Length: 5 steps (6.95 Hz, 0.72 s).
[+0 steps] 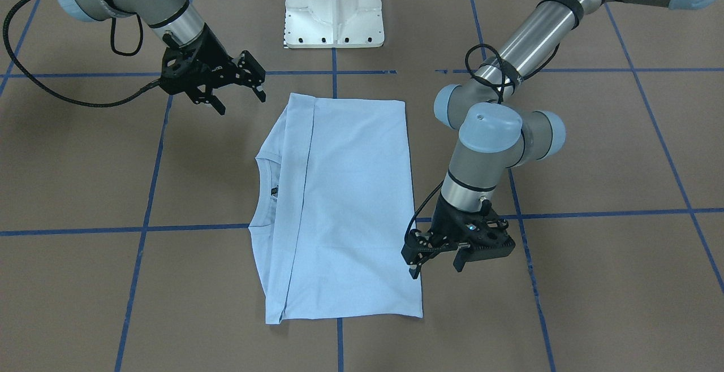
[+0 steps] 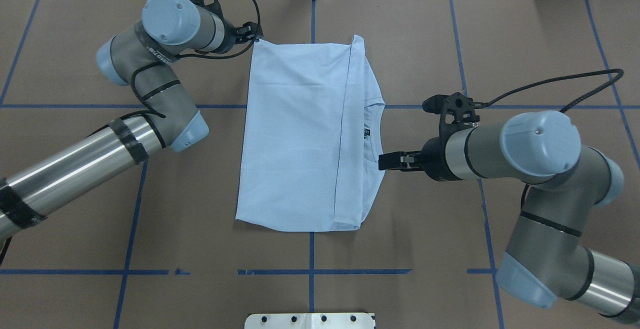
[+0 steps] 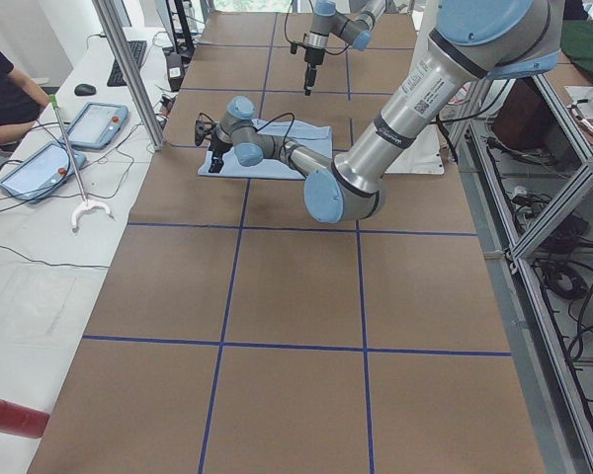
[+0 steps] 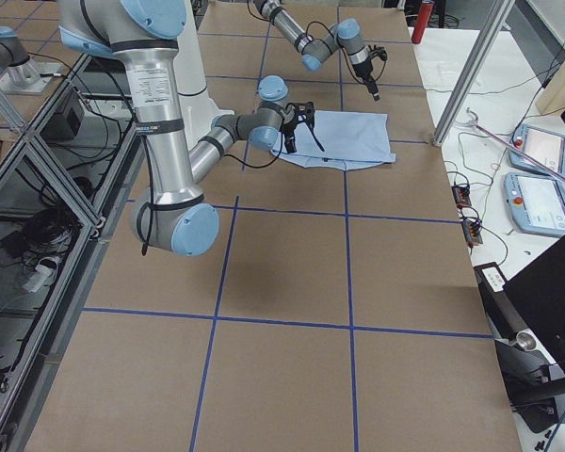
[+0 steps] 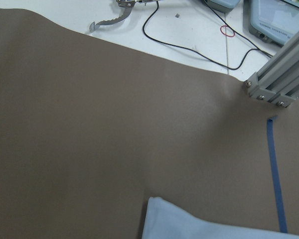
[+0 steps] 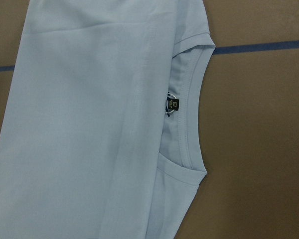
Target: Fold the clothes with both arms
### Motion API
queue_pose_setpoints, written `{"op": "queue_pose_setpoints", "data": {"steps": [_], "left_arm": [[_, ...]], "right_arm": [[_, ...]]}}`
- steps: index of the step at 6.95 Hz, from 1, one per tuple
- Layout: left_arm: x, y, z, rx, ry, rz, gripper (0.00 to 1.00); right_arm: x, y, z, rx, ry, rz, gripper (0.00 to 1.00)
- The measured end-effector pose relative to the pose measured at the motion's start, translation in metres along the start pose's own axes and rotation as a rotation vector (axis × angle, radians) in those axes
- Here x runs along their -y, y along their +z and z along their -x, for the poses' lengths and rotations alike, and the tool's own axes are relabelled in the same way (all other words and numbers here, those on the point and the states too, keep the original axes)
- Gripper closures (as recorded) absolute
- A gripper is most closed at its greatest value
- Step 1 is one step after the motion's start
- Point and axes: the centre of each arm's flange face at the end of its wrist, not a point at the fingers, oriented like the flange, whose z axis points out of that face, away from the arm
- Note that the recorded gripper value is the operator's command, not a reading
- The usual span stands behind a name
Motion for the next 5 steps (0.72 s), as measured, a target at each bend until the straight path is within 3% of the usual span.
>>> {"op": "queue_pose_setpoints", "data": {"steps": [1, 2, 5], "left_arm": [[-0.012, -0.028, 0.01, -0.002, 0.005, 0.024, 0.0], [-0.021, -0.052, 0.016, -0.009, 0.008, 0.036, 0.0], [-0.039, -0.098, 0.024, -0.02, 0.009, 0.06, 0.0]], "right_arm": [[0.001, 0.017, 0.026, -0.041, -0.039, -0.025, 0.0], [-0.007, 0.037, 0.049, -0.084, -0.132, -0.049, 0.0], [-0.04, 0.073, 0.092, -0.131, -0.454, -0.057, 0.0]]}}
